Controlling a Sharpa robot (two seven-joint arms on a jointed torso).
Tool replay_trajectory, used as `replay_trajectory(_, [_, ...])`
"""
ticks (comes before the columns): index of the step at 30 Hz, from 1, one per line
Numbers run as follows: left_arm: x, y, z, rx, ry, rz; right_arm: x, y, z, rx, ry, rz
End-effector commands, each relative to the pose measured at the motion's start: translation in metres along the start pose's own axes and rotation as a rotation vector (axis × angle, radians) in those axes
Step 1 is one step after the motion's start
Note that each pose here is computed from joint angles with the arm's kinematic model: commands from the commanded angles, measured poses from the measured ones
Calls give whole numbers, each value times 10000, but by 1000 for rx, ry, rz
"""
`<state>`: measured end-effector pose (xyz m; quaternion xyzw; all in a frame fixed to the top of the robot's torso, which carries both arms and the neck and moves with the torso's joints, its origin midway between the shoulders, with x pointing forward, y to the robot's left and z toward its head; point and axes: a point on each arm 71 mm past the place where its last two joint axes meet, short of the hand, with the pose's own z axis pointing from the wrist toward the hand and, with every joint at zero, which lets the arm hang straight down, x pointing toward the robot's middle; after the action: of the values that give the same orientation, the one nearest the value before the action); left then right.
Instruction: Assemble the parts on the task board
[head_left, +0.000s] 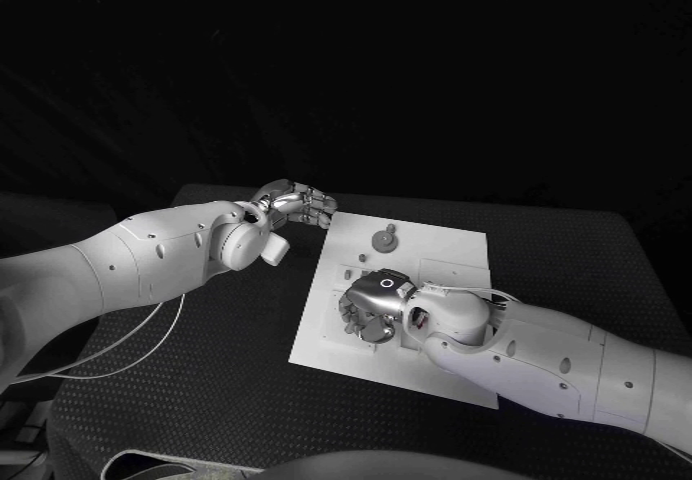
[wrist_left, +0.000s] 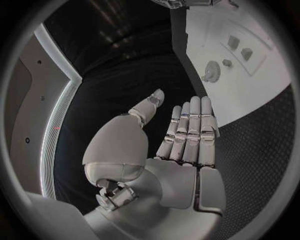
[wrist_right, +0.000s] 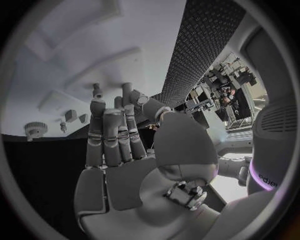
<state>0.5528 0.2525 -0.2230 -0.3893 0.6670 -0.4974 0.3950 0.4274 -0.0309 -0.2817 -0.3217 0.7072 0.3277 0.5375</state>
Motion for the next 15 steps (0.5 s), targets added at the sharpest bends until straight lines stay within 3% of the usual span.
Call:
replay_trajectory(1, [18, -17, 4, 13, 14, -8, 82, -7, -2, 0, 37, -19])
replay_trajectory(15, [19, -17, 2, 12, 15, -8, 159, 22, 30, -13, 55, 21])
